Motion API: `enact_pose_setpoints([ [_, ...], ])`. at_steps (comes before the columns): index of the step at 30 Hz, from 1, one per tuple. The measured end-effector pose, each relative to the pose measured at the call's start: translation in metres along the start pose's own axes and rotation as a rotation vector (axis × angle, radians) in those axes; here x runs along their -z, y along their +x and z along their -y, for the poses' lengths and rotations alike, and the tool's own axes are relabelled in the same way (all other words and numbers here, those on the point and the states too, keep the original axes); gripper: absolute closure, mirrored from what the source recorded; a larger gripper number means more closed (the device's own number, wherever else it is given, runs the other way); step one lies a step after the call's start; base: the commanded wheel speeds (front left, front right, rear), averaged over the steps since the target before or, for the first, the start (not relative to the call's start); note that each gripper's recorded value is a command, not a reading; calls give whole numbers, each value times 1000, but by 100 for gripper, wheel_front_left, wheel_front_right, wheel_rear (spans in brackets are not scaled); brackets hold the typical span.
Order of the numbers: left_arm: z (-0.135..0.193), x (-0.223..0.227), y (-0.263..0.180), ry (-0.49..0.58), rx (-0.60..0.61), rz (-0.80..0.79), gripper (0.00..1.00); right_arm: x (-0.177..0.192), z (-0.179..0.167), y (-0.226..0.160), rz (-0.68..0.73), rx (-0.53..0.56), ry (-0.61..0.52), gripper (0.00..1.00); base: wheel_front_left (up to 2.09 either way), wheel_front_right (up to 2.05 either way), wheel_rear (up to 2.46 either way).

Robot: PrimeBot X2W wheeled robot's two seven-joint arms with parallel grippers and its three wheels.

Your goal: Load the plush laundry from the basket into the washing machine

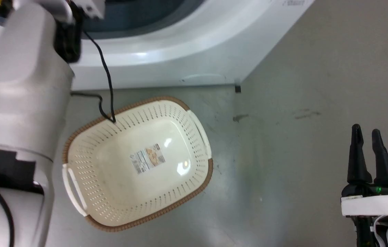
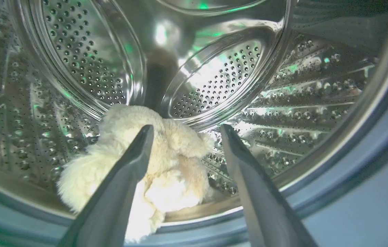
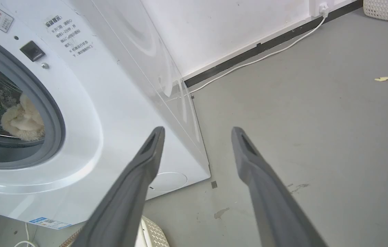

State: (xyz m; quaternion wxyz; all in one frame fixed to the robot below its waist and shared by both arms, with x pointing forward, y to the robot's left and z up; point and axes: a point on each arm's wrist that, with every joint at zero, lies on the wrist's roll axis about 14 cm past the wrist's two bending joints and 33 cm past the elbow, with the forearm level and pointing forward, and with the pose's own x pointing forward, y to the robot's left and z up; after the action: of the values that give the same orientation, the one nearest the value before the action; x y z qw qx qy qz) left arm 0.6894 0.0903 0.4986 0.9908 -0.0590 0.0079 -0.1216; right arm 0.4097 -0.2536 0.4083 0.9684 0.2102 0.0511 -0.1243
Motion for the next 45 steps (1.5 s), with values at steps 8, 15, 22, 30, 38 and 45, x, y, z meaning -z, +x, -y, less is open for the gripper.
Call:
enact_pose_setpoints([
  [8,11,-5,-44,18,5,-31,0,-21,-19,-6,52,-58,-3,0,0,0,0],
  [15,13,-24,-87,19,-9,-11,0,-39,-34,-19,95,-109,-24,0,0,0,0],
  [22,11,-54,-128,11,-39,69,0,-50,-50,-36,122,-165,-51,0,0,0,0],
  [30,7,-79,-186,9,-78,166,0,-63,-71,-57,159,-242,-100,0,0,0,0],
  [38,5,-82,-229,37,-88,207,0,-67,-80,-69,174,-279,-122,0,0,0,0],
  [45,5,-65,-268,54,-89,190,0,-69,-85,-78,184,-300,-140,0,0,0,0],
])
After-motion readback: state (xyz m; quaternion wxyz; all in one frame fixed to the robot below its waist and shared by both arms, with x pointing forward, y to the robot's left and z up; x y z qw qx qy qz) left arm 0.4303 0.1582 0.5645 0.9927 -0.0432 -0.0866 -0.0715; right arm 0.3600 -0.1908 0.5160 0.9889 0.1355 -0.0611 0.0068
